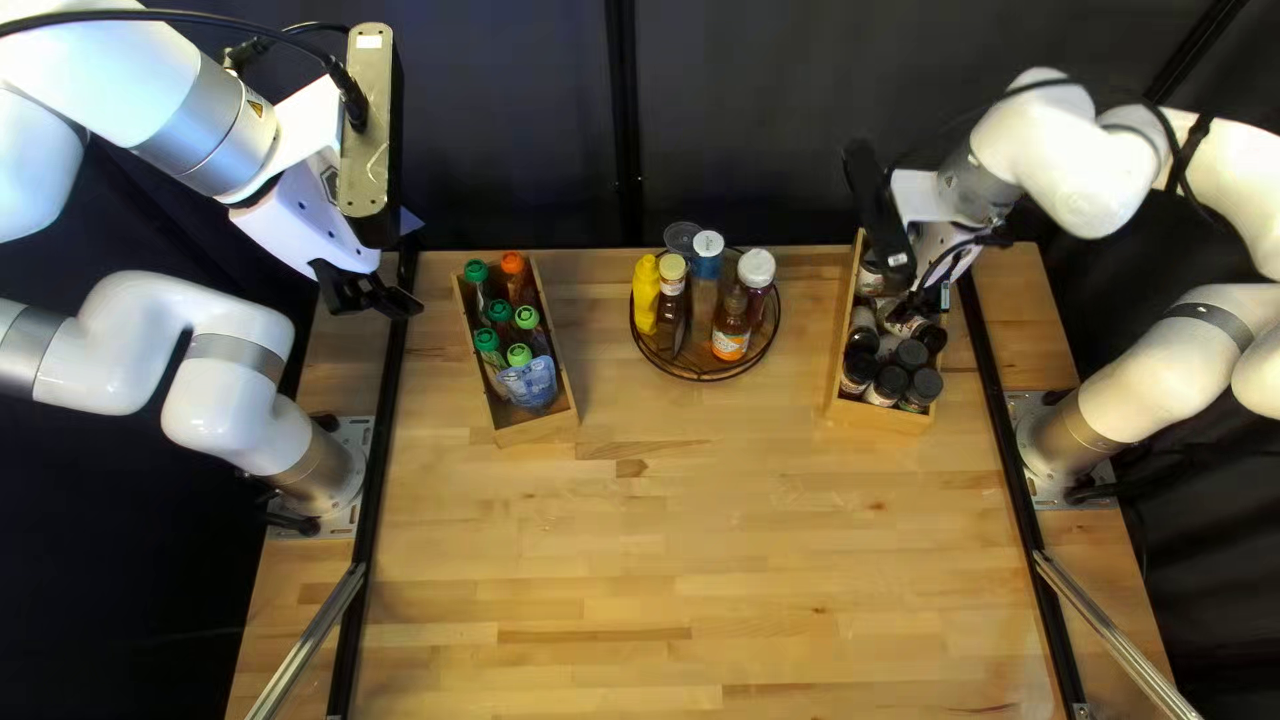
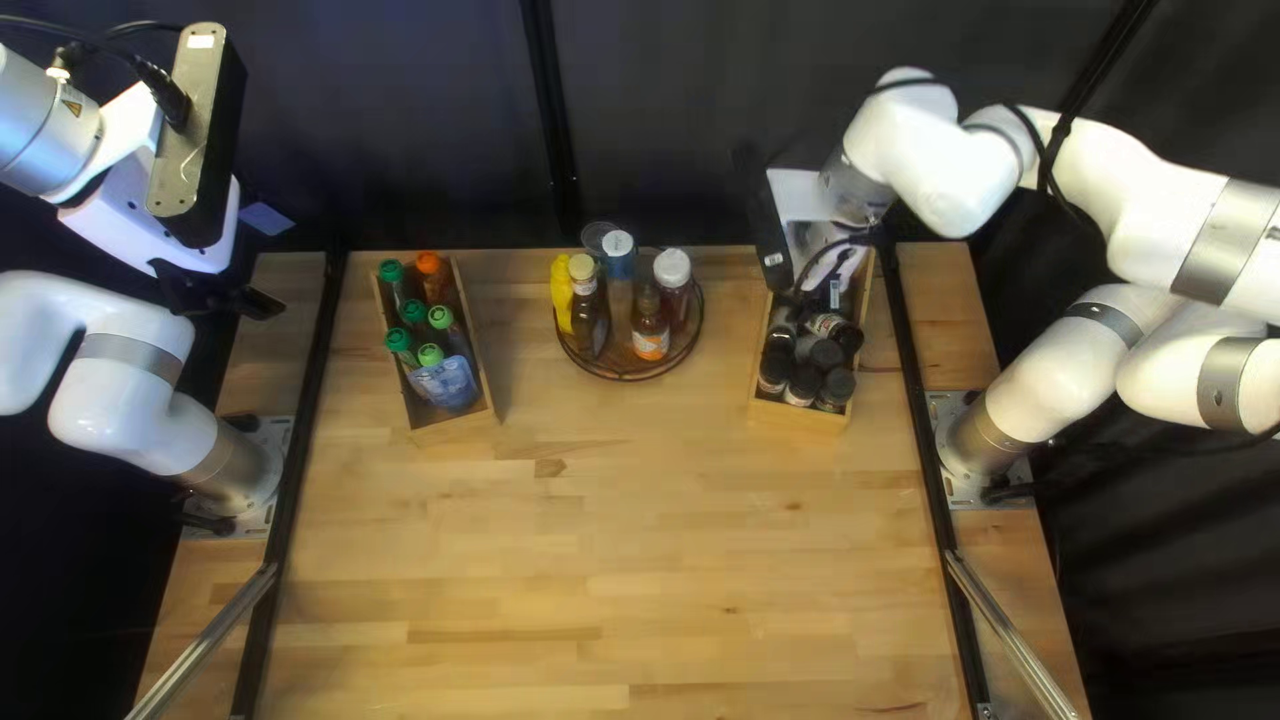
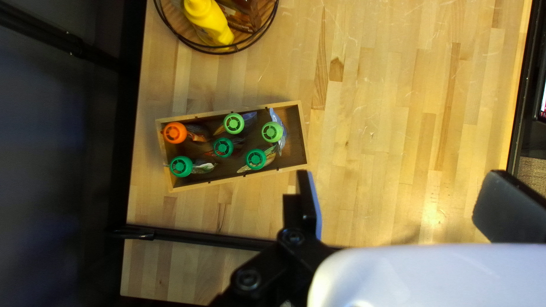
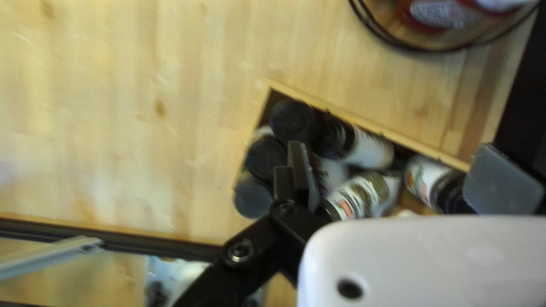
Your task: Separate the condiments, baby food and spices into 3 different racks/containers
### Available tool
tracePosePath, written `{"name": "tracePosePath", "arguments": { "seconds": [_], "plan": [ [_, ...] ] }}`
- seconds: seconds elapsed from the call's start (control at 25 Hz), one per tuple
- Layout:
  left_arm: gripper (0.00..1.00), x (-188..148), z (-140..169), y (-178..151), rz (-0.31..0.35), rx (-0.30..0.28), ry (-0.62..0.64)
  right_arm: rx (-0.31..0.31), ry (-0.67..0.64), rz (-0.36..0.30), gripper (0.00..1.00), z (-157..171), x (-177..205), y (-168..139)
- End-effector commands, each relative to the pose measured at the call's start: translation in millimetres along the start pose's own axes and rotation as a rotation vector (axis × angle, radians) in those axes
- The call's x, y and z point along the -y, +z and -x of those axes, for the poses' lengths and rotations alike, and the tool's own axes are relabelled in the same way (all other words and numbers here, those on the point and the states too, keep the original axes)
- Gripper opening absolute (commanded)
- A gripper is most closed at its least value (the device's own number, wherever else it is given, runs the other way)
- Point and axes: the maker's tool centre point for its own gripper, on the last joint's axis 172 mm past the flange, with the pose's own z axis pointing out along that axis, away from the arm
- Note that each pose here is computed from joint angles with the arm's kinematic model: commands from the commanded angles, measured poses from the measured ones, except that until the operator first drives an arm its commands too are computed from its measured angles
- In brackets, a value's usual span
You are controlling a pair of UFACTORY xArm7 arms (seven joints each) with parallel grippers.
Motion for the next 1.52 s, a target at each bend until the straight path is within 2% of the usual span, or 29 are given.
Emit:
{"name": "tracePosePath", "arguments": {
  "seconds": [0.04, 0.16, 0.24, 0.48, 0.6, 0.72, 1.52],
  "plan": [
    [1.0, 0, 0, 0, 0.0, 0.0, 0.0, -0.049, 0.097, -0.01, 1.0, -51, 38, -29],
    [1.0, 0, 0, 0, 0.0, 0.0, 0.0, -0.074, 0.145, 0.025, 1.0, -80, 65, -58],
    [1.0, 0, 0, 0, 0.0, 0.0, 0.0, -0.095, 0.164, 0.047, 1.0, -86, 76, -77],
    [1.0, 0, 0, 0, 0.0, 0.0, 0.0, -0.173, 0.178, 0.088, 1.0, -72, 92, -134],
    [1.0, 0, 0, 0, 0.0, 0.0, 0.0, -0.203, 0.169, 0.098, 1.0, -66, 98, -151],
    [1.0, 0, 0, 0, 0.0, 0.0, 0.0, -0.218, 0.157, 0.102, 1.0, -62, 104, -156],
    [1.0, 0, 0, 0, 0.0, 0.0, 0.0, -0.217, 0.144, 0.091, 1.0, -61, 108, -154]
  ]
}}
